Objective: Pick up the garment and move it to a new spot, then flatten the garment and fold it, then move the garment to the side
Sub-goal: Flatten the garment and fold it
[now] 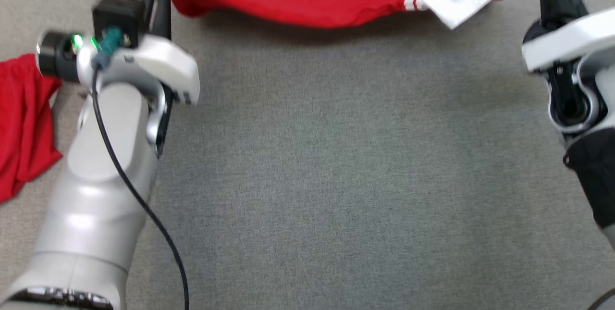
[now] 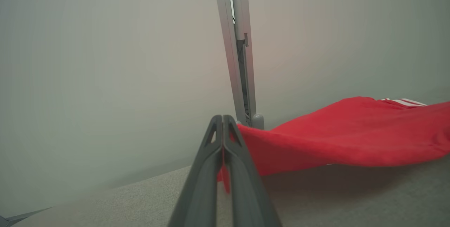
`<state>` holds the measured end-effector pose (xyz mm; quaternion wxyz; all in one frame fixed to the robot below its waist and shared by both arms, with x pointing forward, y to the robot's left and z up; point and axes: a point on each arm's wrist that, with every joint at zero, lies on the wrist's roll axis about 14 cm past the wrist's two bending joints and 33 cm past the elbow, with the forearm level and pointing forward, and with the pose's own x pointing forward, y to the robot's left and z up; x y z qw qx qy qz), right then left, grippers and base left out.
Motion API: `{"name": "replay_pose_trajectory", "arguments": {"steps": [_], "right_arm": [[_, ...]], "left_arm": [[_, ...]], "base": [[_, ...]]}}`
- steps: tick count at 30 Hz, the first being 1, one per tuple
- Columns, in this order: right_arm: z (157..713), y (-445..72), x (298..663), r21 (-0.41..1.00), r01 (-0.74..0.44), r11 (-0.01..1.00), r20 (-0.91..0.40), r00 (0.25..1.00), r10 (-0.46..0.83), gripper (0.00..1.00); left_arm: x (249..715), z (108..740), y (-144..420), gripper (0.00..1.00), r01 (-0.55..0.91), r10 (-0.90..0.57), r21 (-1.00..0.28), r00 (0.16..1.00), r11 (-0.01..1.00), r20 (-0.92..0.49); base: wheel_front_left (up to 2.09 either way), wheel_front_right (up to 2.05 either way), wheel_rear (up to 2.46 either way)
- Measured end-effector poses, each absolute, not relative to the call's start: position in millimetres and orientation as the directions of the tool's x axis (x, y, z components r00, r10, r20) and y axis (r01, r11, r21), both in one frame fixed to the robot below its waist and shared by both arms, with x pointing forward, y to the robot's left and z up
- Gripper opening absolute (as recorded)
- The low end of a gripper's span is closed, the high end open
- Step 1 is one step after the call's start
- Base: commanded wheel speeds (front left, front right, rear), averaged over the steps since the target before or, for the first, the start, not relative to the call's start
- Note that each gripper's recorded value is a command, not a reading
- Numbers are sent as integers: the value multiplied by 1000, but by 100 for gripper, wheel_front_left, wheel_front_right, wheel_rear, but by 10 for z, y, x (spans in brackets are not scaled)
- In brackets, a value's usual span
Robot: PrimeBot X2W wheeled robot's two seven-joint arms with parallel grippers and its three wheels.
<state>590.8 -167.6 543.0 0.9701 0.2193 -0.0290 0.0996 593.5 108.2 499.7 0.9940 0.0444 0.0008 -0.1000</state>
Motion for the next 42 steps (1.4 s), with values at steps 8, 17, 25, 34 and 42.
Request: {"name": "replay_pose_trajectory", "arguments": {"steps": [8, 17, 25, 34, 42], "right_arm": [[5126, -1898, 5381, 443, -123, 888, -19, 989, 147, 0], [4810, -2014, 4862, 519, -28, 854, -140, 983, 118, 0], [4512, -2032, 4416, 537, 18, 843, -302, 937, 173, 0], [4391, -2070, 4105, 548, 55, 835, -430, 875, 224, 0], [4512, -2063, 4058, 561, 26, 828, -398, 885, 241, 0]], "left_arm": [[5421, 4872, 1035, 0, 259, -251, 169, 966, 951, -66], [4962, 4792, 1064, 0, 293, -276, 253, 956, 922, -98], [4560, 4496, 1073, 0, 355, -306, 317, 932, 880, -192], [4154, 4166, 1134, 0, 418, -315, 325, 892, 848, -324], [4134, 4312, 1152, 0, 351, -286, 261, 924, 900, -255]], "base": [[0, 0, 0], [0, 0, 0], [0, 0, 0], [0, 0, 0], [0, 0, 0]]}}
